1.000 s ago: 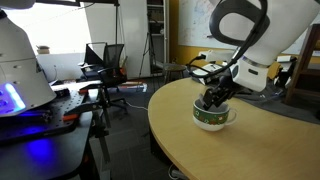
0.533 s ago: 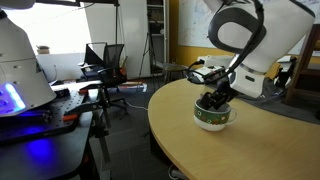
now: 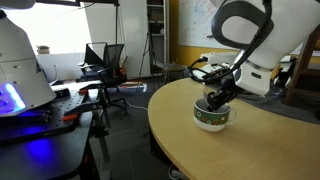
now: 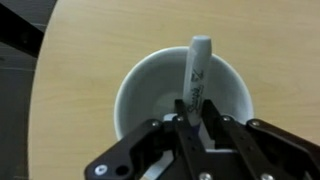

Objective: Remove the marker from the green/white mug and put it on the table

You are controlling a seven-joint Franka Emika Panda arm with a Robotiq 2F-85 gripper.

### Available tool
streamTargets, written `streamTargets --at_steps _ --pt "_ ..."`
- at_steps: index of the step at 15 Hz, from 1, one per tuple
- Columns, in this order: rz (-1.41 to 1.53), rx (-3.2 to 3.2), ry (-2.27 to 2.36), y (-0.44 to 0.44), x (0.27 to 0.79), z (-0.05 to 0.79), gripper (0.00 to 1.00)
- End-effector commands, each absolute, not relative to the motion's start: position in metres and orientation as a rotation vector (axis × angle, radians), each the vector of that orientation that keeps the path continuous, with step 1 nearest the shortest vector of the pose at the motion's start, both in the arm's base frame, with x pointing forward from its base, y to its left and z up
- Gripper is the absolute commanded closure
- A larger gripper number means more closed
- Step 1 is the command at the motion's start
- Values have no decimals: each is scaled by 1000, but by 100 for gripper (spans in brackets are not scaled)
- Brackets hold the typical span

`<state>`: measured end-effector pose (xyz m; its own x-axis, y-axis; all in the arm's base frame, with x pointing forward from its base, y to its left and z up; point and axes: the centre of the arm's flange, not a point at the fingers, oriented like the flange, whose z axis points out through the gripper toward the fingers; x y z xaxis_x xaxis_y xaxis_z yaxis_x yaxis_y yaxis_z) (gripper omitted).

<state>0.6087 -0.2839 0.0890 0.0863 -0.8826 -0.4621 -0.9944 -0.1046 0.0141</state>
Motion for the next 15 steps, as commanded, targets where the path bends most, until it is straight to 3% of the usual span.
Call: streamTargets --at_steps 1,9,15 --pt "482 -2116 1790 -269 582 129 94" --pt "554 -2078 2018 -146 561 203 94" --pt "653 -1924 2395 -47 588 167 94"
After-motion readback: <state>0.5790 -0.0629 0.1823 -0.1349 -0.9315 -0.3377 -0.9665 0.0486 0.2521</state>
